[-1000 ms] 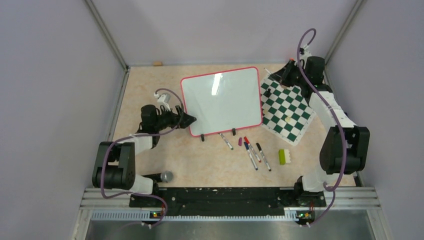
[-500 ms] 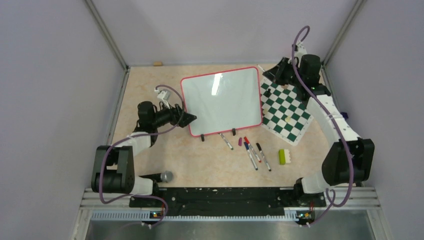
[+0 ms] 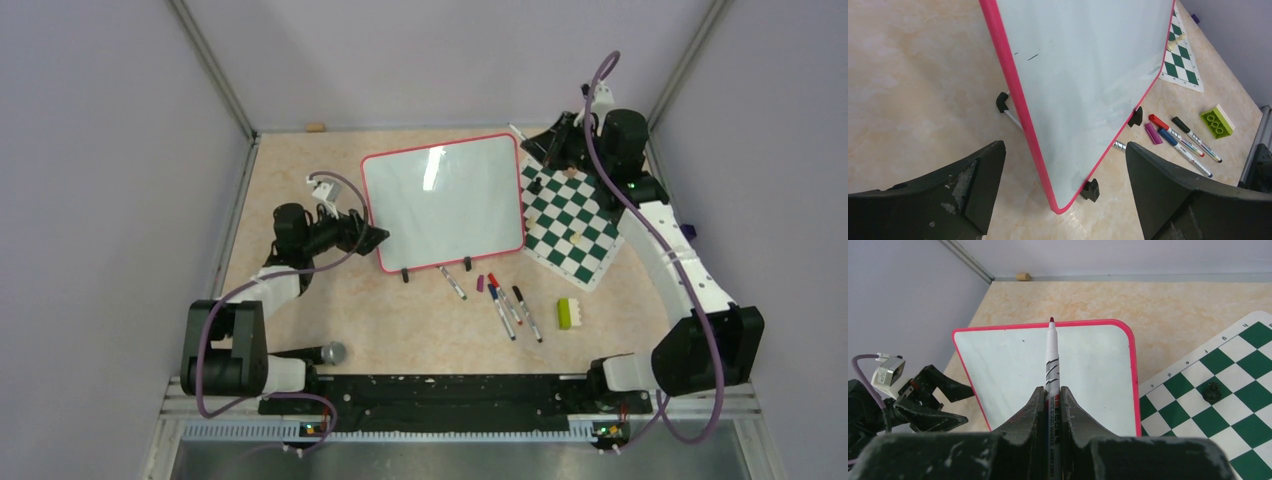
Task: Write a sentence on the whiteboard
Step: Move the whiteboard to the center of the board.
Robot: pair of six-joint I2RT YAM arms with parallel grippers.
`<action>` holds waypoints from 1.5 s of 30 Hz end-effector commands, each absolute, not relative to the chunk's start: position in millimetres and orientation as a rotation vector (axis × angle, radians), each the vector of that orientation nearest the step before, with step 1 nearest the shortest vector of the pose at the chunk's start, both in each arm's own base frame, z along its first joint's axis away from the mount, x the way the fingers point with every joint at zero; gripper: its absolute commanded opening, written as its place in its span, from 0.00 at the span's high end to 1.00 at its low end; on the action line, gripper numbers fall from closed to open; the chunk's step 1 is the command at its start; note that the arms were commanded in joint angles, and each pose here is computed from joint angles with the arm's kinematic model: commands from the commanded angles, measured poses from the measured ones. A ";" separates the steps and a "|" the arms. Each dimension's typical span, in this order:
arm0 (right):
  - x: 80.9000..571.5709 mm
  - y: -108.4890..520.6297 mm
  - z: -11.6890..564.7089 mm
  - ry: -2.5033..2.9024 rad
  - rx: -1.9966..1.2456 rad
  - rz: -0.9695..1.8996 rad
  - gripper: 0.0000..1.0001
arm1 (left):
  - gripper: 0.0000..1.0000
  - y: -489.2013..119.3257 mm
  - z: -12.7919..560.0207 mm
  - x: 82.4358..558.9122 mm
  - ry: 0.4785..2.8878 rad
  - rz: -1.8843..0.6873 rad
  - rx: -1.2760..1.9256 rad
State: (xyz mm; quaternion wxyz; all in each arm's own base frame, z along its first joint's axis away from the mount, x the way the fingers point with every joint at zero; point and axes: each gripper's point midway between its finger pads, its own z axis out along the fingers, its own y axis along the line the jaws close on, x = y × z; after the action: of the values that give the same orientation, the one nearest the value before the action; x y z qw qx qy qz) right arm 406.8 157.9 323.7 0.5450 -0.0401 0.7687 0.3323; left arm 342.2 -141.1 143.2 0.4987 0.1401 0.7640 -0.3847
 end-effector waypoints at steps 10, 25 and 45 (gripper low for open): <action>374.1 157.7 346.8 1.779 -0.171 0.749 1.00 | 0.24 -127.6 146.1 351.1 1.858 -0.904 0.305; 376.0 169.8 353.0 1.772 -0.198 0.794 1.00 | 0.01 -116.4 154.0 347.9 1.804 -0.926 0.322; 372.9 172.3 354.3 1.749 -0.209 0.812 1.00 | 0.07 -120.6 164.2 364.3 1.782 -1.238 0.399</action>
State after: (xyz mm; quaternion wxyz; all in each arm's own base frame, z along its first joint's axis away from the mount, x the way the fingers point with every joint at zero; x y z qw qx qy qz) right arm 374.8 166.0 331.7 0.5408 -0.0743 0.7688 0.3331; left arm 357.9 -123.5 156.3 0.4477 0.1580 0.7348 -0.4844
